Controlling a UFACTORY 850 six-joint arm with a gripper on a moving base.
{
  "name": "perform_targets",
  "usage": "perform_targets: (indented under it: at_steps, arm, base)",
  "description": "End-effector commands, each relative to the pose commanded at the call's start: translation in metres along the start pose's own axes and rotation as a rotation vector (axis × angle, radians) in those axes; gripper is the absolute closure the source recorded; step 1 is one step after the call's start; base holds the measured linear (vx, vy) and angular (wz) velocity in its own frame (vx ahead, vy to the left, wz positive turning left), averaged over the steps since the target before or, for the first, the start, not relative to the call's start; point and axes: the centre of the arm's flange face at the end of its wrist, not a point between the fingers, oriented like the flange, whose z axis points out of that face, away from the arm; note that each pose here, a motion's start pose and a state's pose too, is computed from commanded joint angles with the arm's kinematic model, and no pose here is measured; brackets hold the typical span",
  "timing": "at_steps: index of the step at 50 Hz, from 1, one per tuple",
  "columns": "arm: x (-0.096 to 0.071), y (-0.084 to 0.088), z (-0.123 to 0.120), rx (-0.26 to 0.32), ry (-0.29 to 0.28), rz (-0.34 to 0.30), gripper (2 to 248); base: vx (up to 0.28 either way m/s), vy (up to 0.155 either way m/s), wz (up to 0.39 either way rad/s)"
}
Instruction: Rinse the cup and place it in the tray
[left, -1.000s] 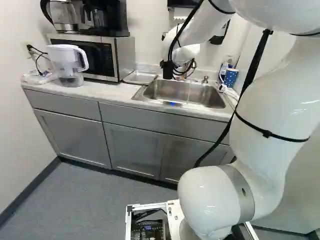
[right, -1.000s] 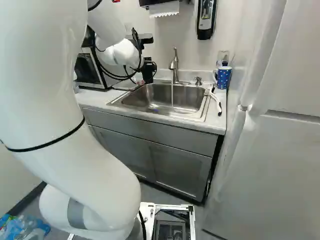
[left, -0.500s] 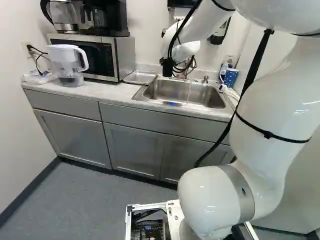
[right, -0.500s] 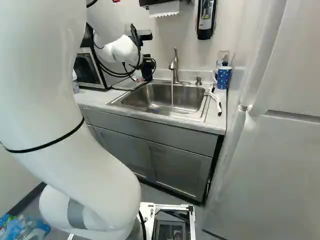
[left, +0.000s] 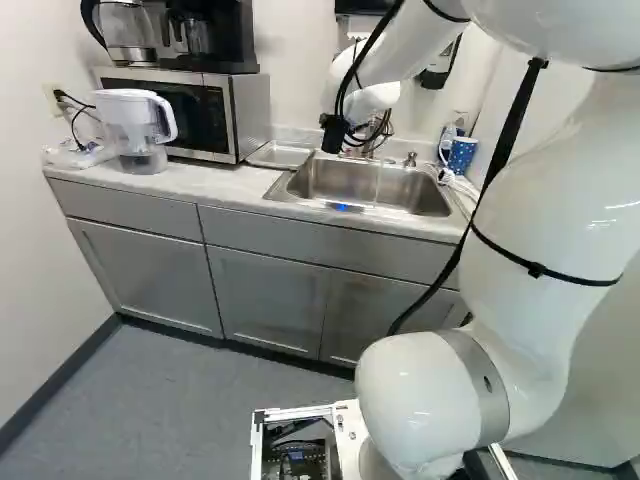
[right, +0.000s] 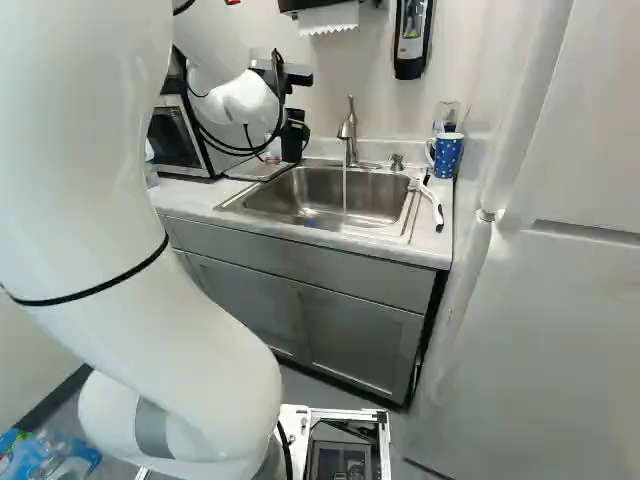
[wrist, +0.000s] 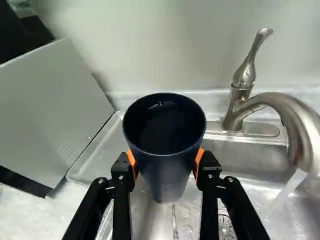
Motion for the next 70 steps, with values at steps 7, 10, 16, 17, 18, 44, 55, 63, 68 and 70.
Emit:
perform_targets:
  at_steps: [7, 10, 16, 17, 18, 44, 55, 63, 68, 70]
  arm:
    - [0.0000, 0.0000, 0.0000, 0.000, 0.000, 0.074, 126]
    - [0.0000, 0.0000, 0.0000, 0.000, 0.000, 0.105, 126]
    - [0.0000, 0.0000, 0.0000, 0.000, 0.000, 0.168, 126]
    - [0.0000, 0.0000, 0.0000, 0.000, 0.000, 0.181, 126]
    - [0.0000, 0.0000, 0.0000, 0.000, 0.000, 0.189, 126]
    - [0.0000, 0.0000, 0.0000, 0.000, 0.000, 0.463, 126]
    - [0.0000, 0.0000, 0.0000, 0.000, 0.000, 0.578, 126]
    - [0.0000, 0.0000, 0.0000, 0.000, 0.000, 0.662, 126]
    - [0.0000, 0.0000, 0.0000, 0.000, 0.000, 0.715, 126]
    - [0.0000, 0.0000, 0.0000, 0.000, 0.000, 0.736, 126]
  base:
    - [0.000, 0.000, 0.000]
    - [0.000, 0.000, 0.000]
    - [0.000, 0.000, 0.000]
    - [0.000, 0.000, 0.000]
    - [0.000, 0.000, 0.000]
    - [0.000, 0.000, 0.000]
    - [0.000, 0.000, 0.000]
    - [0.000, 0.000, 0.000]
    - [0.000, 0.000, 0.000]
    - [0.000, 0.000, 0.000]
